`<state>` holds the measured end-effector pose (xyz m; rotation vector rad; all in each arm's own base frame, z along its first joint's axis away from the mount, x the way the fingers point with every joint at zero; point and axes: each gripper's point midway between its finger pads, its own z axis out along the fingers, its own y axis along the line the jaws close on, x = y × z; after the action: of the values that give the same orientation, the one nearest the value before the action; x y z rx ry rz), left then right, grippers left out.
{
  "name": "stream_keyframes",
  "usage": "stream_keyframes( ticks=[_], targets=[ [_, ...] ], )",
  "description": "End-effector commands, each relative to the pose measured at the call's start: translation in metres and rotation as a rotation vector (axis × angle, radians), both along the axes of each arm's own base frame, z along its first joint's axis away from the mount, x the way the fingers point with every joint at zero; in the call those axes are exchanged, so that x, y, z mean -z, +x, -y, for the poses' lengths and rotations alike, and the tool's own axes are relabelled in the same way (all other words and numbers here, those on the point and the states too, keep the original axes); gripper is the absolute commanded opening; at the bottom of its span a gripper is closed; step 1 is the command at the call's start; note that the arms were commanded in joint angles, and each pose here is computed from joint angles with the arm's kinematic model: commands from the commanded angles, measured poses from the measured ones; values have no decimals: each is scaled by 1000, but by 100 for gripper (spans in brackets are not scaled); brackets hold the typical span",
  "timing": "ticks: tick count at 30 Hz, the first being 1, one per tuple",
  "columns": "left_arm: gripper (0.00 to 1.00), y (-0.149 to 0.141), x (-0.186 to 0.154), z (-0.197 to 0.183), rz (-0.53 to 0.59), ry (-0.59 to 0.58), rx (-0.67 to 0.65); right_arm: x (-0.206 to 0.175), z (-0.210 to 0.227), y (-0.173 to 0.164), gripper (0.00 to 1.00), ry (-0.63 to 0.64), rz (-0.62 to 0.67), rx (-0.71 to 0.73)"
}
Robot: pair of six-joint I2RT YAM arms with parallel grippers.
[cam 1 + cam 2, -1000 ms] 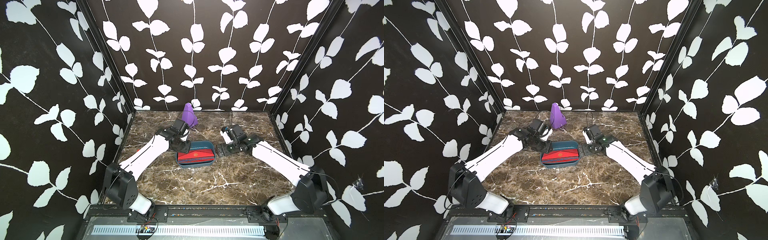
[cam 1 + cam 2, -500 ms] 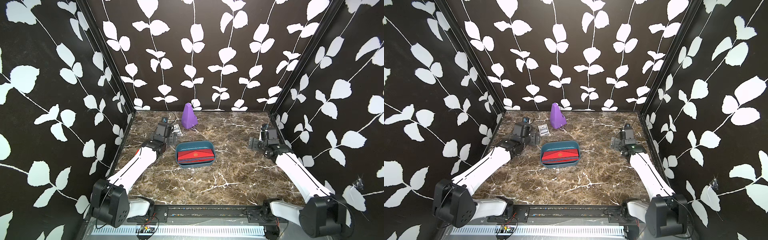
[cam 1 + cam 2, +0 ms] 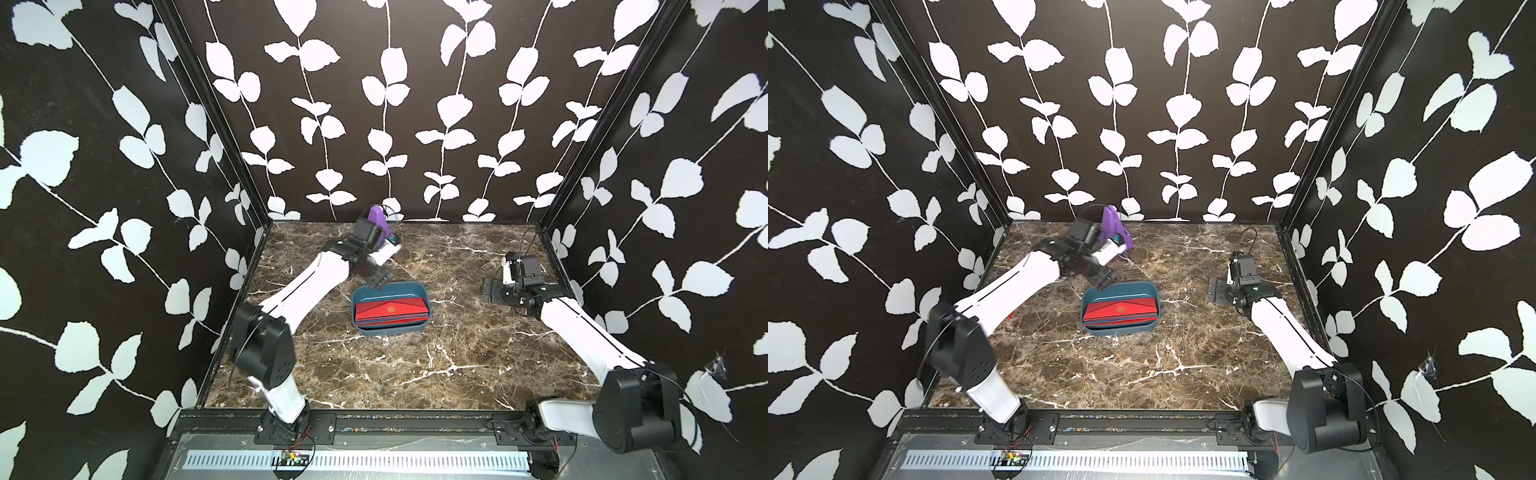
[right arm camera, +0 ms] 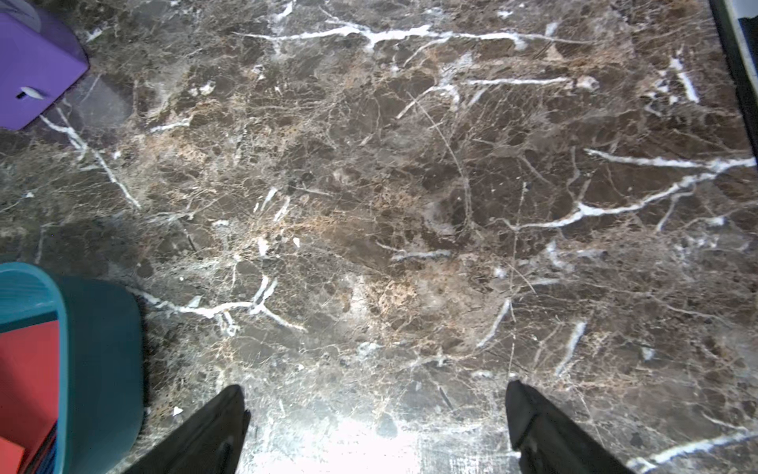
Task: Put the sealed envelopes into the storage box
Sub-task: Adjust the storage box at the center of the board.
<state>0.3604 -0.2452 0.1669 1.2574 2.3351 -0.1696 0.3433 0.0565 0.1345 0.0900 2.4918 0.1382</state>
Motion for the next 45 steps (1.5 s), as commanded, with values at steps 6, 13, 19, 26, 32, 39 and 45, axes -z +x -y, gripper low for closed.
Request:
stream_keyframes(
  ticks=[6, 13, 19, 26, 32, 39, 45],
  targets=[
    [74, -7, 30, 20, -129, 83, 174, 0, -19, 2, 99, 8, -25, -41],
    [72, 10, 58, 25, -144, 132, 173, -1, -27, 5, 99, 21, -41, -57],
    [66, 18, 76, 32, -161, 144, 197, -5, -31, 4, 99, 16, -46, -70],
    [47, 29, 83, 40, -137, 125, 184, -13, -35, 1, 99, 11, -36, -92],
    [27, 25, 92, 42, -182, 111, 163, -20, -55, -4, 99, 4, -45, -188],
    [1, 14, 91, 41, -244, 45, 38, -26, -60, -6, 99, 26, -77, -198],
    [0, 3, 79, 23, -313, -10, -304, -32, -57, -11, 99, 24, -57, -193]
  ],
)
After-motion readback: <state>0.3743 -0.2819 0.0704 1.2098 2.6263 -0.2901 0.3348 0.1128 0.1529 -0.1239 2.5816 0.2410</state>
